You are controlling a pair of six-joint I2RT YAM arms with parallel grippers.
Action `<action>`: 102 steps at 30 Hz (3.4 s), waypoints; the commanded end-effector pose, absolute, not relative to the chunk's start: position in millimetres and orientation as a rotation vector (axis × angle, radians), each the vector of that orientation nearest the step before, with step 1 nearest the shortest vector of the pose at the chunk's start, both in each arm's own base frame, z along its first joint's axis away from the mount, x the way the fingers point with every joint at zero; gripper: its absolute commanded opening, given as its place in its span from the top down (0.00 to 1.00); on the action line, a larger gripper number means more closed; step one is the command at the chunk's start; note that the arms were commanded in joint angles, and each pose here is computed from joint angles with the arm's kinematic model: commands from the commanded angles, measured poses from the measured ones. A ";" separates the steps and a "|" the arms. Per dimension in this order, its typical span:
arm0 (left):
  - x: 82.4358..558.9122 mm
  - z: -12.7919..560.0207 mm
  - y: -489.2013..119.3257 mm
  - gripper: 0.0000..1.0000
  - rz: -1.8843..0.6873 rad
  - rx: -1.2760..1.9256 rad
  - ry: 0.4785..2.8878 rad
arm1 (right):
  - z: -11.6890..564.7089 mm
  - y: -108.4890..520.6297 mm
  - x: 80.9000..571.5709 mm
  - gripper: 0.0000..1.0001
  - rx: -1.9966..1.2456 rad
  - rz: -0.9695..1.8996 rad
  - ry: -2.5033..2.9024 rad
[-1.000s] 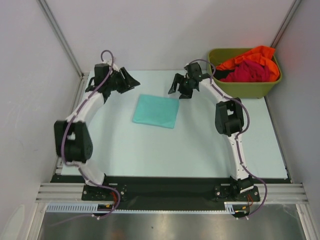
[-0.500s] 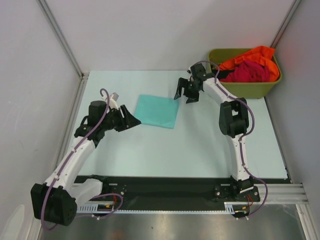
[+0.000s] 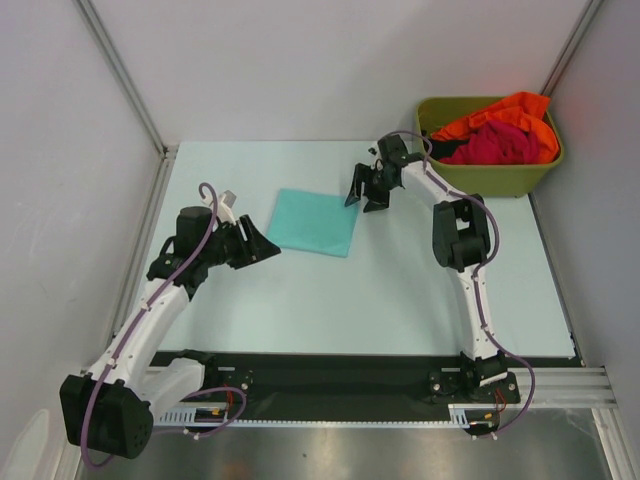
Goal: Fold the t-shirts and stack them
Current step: Neatly place the folded tshirt to the corner
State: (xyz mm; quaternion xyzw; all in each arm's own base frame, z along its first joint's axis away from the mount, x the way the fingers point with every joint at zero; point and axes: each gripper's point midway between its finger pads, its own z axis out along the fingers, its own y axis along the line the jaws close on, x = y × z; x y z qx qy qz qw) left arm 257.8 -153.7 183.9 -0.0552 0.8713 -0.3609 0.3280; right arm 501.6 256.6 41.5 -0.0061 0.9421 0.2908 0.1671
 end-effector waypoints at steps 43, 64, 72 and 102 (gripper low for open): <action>214.1 159.4 -190.0 0.45 -1.192 0.052 2.262 | 44.9 -22.4 323.6 1.00 1.353 -0.032 2.406; 199.1 162.7 -196.5 0.45 -1.297 0.173 2.248 | 67.3 -178.4 142.1 1.00 1.989 -0.398 1.930; 201.5 165.1 -198.8 0.46 -1.311 0.193 2.256 | 60.5 -189.0 123.7 1.00 2.050 -0.467 1.881; 202.5 159.7 -202.0 0.46 -1.339 0.199 2.274 | 78.8 -221.1 118.1 0.51 1.977 -0.701 1.966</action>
